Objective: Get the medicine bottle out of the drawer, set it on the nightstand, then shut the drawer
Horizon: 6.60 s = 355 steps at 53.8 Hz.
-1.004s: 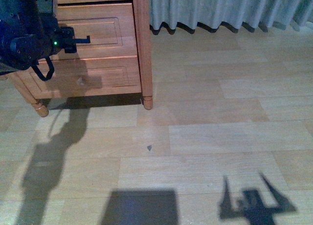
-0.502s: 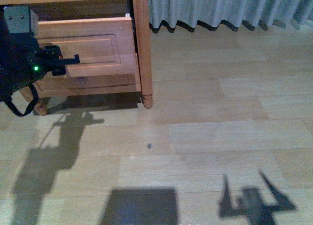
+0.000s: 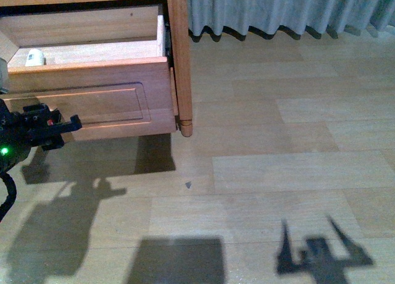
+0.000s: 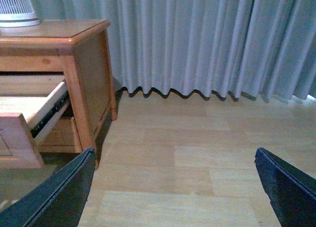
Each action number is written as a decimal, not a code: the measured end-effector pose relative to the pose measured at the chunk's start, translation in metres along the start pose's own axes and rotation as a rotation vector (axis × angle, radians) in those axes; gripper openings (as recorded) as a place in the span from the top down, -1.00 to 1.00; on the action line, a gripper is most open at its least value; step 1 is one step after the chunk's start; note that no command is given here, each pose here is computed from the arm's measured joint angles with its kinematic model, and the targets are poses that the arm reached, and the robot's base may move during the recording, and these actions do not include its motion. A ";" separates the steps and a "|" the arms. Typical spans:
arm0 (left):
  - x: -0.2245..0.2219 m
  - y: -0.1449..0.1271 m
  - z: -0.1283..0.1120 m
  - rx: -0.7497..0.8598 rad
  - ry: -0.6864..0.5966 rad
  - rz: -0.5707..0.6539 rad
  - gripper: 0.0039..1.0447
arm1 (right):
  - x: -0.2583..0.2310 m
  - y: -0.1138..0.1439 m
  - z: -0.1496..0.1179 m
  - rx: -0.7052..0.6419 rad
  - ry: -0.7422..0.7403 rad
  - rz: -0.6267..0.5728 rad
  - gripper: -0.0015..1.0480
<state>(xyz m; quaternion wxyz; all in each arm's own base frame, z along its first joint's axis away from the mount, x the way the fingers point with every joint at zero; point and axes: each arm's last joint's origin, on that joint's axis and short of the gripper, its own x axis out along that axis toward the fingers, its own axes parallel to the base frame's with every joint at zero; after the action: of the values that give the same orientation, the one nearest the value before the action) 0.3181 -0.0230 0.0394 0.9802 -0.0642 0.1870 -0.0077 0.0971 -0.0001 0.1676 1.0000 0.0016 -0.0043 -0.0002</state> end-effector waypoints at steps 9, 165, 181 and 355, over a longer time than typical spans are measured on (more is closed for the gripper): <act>-0.006 0.001 -0.006 -0.004 0.032 -0.010 0.03 | 0.000 0.000 0.000 0.000 0.000 0.000 -0.87; -0.252 0.008 0.039 0.119 -0.381 0.014 -0.54 | 0.191 0.093 0.101 -0.055 0.194 0.260 -0.87; -0.252 0.008 0.039 0.121 -0.381 0.014 -0.88 | 0.311 0.176 0.055 -0.140 0.348 0.259 -0.87; -0.252 0.008 0.039 0.121 -0.381 0.014 -0.88 | 0.469 0.151 0.077 -0.139 0.150 0.085 0.14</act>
<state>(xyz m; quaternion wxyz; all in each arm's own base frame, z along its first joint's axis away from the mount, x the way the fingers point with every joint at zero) 0.0975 0.0000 0.1663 1.0000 -0.0041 -0.0024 0.0004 0.5656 0.1509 0.2491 0.9943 -0.0677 0.0704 0.0420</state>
